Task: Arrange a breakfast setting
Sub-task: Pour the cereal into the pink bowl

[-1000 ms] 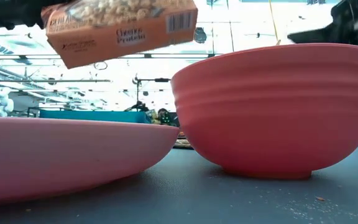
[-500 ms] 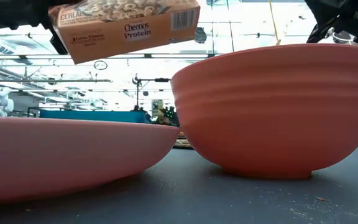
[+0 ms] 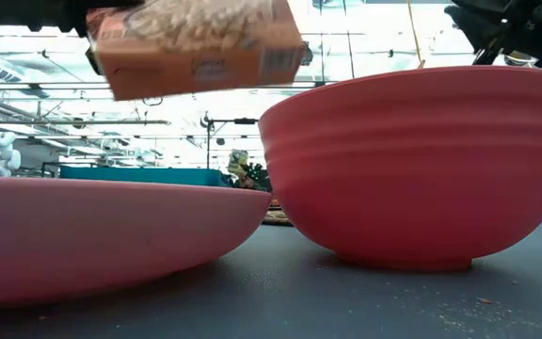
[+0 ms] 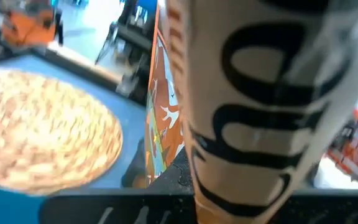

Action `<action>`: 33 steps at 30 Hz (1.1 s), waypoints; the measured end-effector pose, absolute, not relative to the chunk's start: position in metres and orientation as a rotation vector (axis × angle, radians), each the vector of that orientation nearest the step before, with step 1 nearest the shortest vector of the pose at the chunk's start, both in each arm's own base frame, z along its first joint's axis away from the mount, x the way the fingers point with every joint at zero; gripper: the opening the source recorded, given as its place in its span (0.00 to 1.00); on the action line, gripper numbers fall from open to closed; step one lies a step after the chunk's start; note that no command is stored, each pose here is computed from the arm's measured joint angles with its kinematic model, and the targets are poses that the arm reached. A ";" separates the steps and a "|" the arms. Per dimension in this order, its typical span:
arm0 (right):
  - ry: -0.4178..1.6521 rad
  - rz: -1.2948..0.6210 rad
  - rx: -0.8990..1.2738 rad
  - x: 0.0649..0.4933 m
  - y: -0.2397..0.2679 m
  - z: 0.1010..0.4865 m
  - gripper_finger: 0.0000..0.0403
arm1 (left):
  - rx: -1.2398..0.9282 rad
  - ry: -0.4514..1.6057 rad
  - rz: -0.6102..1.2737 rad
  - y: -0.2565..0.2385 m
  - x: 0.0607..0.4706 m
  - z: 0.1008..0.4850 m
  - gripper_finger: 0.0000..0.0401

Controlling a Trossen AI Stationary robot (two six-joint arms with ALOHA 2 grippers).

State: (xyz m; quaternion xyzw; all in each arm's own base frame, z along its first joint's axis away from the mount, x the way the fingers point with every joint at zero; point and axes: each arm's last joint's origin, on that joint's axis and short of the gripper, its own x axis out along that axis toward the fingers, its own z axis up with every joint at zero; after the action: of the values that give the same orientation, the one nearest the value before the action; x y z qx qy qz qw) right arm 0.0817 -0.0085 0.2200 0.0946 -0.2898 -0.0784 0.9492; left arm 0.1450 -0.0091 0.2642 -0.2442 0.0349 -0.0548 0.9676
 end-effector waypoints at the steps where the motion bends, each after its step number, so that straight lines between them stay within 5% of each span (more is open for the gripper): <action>1: -0.592 -0.174 0.204 0.082 -0.009 0.220 0.27 | -0.485 0.103 -0.108 -0.009 0.146 0.268 0.01; 7: -0.672 -0.157 0.239 0.078 -0.009 0.226 0.55 | -0.406 0.246 -0.107 -0.006 0.153 0.288 0.01; 12: -0.582 -0.152 0.280 0.089 -0.009 0.222 0.68 | -0.320 0.280 -0.097 -0.001 0.158 0.310 0.01; 33: -0.349 -0.083 0.082 0.197 -0.012 0.364 0.70 | -0.310 0.528 -0.022 0.013 0.172 0.301 0.04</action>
State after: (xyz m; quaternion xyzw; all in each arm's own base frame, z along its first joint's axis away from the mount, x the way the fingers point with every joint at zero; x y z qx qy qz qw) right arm 0.1975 -0.0121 0.3640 0.0406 -0.1733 -0.0413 0.9832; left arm 0.1715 0.0126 0.3005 -0.1527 0.2601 -0.0110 0.9534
